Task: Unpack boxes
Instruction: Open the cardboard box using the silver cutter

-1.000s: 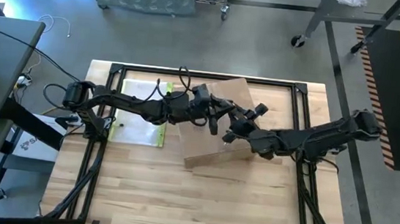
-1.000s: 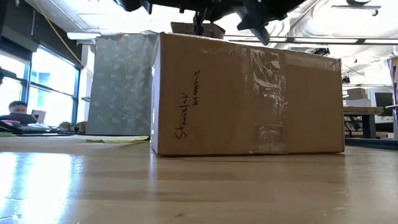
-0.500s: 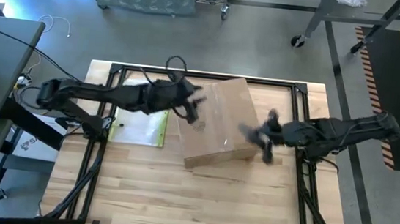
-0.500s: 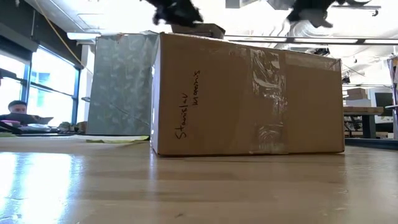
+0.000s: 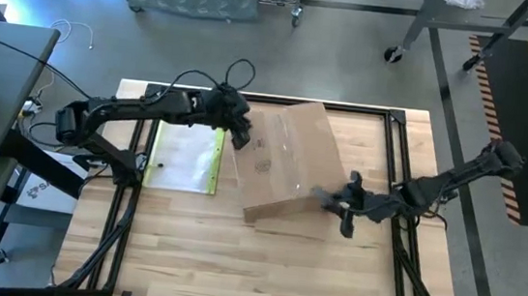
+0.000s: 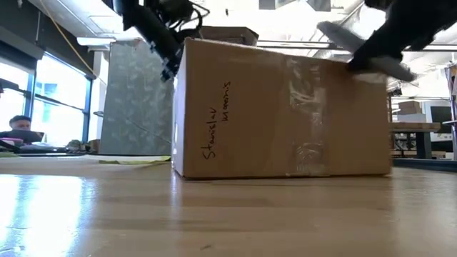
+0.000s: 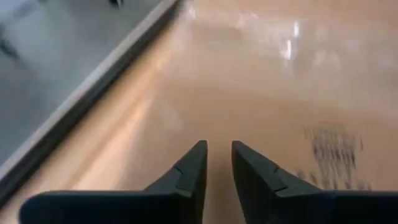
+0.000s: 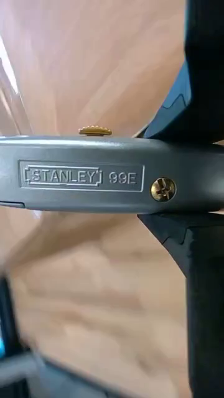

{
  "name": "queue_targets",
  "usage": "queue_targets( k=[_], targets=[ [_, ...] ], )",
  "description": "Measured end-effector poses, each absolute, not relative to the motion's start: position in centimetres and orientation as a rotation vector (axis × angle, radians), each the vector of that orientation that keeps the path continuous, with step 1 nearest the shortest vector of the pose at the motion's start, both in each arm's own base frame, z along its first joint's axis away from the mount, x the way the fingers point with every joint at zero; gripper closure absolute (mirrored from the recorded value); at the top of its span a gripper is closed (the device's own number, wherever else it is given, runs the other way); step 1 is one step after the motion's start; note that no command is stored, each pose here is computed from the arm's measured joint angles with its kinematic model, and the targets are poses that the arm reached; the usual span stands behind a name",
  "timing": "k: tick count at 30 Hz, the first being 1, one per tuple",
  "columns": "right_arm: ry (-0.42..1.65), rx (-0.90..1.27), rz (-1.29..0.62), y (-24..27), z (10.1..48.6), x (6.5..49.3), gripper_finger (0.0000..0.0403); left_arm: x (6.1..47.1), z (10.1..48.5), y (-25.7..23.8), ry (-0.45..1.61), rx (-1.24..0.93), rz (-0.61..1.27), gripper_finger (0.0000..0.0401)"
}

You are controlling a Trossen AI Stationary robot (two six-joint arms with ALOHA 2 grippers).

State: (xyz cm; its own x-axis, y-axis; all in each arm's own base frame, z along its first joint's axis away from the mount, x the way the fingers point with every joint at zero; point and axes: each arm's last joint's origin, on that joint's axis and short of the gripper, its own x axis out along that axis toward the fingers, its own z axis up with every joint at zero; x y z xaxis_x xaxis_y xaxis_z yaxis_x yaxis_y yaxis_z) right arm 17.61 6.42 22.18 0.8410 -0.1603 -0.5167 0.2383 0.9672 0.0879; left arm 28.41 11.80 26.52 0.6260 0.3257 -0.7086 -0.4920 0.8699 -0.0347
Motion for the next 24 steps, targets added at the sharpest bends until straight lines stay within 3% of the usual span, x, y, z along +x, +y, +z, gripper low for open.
queue_targets(
  k=[10, 16, 24],
  targets=[
    [0.425, 0.007, -0.483, 1.2, 22.4, 19.2, 0.0293, 26.1, 26.4, 7.0, 0.967, -0.323, 0.593, 0.0399],
    [0.500, 0.066, -0.453, 0.2, 26.9, 18.7, 0.0293, 24.8, 30.4, 3.9, 0.780, -0.283, 0.559, 0.0399],
    [0.934, 0.437, -0.400, 1.2, 29.6, 17.6, 0.0293, 26.7, 33.9, 3.0, 0.447, -0.140, 0.332, 0.0398]
  ],
)
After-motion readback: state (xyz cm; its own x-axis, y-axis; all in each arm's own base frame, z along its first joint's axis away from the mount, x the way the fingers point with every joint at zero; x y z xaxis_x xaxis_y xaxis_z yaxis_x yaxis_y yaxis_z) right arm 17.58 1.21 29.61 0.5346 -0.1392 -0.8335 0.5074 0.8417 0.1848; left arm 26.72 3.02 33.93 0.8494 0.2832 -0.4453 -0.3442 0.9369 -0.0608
